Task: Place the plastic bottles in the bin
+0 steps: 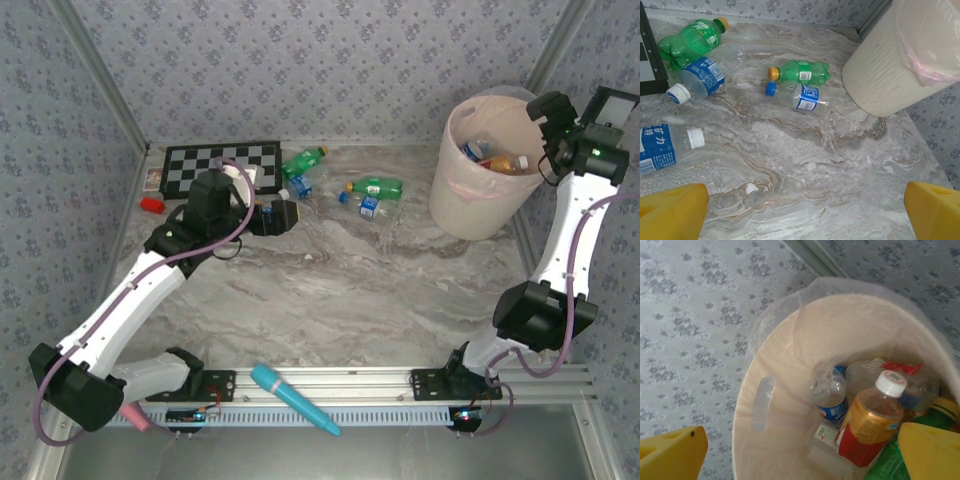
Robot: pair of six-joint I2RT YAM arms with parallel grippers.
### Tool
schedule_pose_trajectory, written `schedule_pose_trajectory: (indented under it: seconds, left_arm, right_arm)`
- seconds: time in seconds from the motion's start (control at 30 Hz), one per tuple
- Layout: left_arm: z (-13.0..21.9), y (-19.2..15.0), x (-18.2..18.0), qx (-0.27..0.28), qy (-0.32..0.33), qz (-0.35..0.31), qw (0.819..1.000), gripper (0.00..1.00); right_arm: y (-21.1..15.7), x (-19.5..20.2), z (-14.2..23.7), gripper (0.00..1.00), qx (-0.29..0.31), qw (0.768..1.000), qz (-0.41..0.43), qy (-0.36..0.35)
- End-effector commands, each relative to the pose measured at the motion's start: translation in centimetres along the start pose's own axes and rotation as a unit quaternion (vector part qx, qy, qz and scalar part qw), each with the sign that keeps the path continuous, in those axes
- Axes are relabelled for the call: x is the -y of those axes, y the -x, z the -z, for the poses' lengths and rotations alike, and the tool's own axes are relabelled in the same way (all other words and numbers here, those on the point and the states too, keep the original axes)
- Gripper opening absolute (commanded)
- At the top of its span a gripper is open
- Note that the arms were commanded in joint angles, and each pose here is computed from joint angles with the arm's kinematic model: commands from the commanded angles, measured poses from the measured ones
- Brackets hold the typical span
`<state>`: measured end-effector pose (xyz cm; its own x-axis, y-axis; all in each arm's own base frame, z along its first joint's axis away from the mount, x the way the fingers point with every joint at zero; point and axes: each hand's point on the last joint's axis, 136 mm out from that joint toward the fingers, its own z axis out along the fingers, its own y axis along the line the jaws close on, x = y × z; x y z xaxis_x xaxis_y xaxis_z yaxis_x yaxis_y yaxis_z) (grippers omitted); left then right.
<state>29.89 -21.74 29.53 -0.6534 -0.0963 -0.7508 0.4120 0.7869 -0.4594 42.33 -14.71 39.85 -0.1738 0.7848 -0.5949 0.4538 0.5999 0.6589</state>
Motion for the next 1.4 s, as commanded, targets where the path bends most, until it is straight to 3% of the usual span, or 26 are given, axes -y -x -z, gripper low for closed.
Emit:
schedule_pose_trajectory:
  seconds: [0.0,0.43,0.97,1.17,1.37]
  left_arm:
    - [-0.5,0.2,-1.3,0.001,0.024,0.012,1.000,1.00]
    - [-3.0,-1.8,-8.9,-0.039,0.121,0.081,0.989,1.00]
    - [-8.2,-0.9,-19.9,-0.086,0.229,0.113,0.963,1.00]
    - [-10.1,0.5,-23.9,-0.082,0.221,0.160,0.958,1.00]
    - [-13.5,0.8,-25.1,-0.114,0.184,0.174,0.960,1.00]
  right_arm:
    - [-0.8,-1.9,2.3,1.00,0.009,0.999,0.032,0.019]
    - [-9.7,-7.8,4.5,1.00,-0.051,0.983,0.143,0.102]
    - [-24.9,-13.3,7.6,1.00,-0.187,0.901,0.324,0.221]
    - [-27.3,-13.3,8.4,1.00,-0.211,0.888,0.337,0.231]
    - [-27.5,-12.4,8.8,1.00,-0.210,0.891,0.335,0.222]
